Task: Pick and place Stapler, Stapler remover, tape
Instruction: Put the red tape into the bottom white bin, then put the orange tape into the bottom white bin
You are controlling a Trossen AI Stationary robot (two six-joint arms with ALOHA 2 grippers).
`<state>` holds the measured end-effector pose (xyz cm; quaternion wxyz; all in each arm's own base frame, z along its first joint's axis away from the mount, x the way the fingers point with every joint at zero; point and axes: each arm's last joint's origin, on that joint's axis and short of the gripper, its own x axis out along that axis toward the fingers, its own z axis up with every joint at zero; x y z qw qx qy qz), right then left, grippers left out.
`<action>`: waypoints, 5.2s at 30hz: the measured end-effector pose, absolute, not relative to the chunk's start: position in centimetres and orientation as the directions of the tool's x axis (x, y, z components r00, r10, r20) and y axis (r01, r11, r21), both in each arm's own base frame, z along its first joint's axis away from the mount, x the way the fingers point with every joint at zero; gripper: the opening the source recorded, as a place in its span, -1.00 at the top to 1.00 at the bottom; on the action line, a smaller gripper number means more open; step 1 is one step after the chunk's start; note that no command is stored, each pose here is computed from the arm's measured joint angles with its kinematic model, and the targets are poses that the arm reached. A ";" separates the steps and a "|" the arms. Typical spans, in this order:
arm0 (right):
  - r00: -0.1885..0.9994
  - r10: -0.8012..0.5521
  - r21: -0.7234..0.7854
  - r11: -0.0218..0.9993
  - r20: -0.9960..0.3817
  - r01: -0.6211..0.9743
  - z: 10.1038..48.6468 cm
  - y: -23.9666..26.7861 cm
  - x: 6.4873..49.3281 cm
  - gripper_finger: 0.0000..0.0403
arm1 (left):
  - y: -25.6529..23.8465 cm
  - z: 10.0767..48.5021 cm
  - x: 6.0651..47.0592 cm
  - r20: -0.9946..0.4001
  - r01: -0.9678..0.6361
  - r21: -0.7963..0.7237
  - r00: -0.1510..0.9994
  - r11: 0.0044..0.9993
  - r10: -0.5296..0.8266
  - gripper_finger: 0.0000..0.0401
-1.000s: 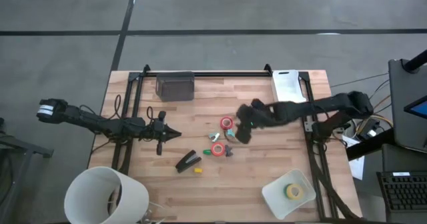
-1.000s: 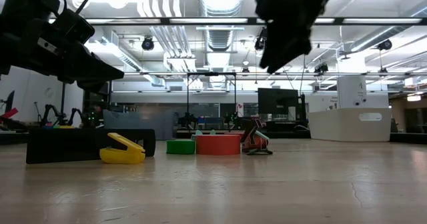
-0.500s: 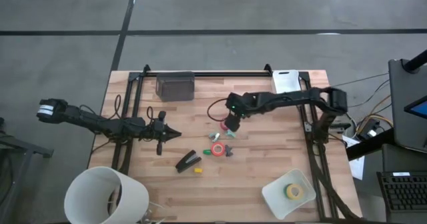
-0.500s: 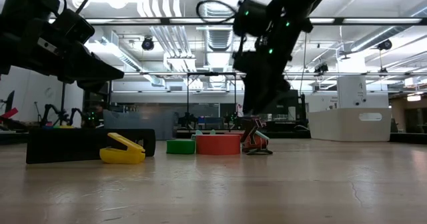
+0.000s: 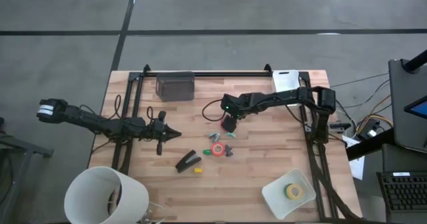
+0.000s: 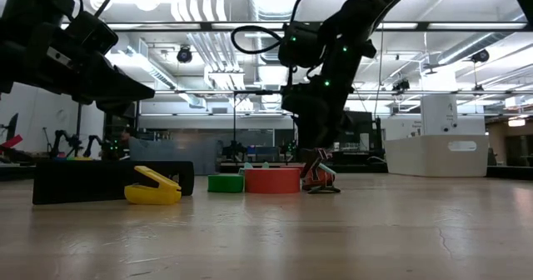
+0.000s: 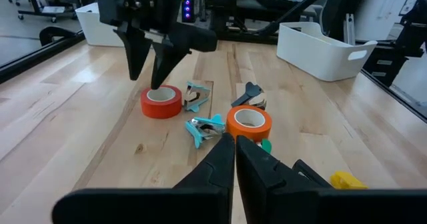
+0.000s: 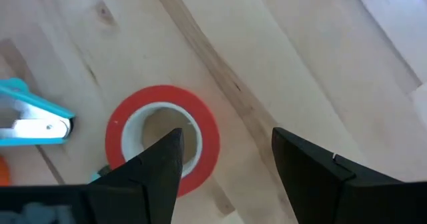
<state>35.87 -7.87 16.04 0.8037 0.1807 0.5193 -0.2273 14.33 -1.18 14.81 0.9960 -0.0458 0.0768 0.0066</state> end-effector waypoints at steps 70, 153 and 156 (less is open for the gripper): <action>0.450 -0.065 0.127 0.915 -0.891 0.384 27.3 0.7 31.5 0.78 | -1.2 14.8 14.3 -0.153 -0.020 -0.090 0.988 0.996 0.006 0.91; 0.087 -0.188 -0.138 0.906 -0.978 0.400 19.8 25.3 19.1 0.24 | -1.2 14.8 14.3 -0.154 -0.020 -0.090 0.988 0.996 0.006 0.91; 0.111 -0.230 -0.168 0.901 -0.967 0.400 21.1 25.0 19.1 0.18 | -1.2 14.8 14.3 -0.154 -0.020 -0.090 0.988 0.996 0.006 0.90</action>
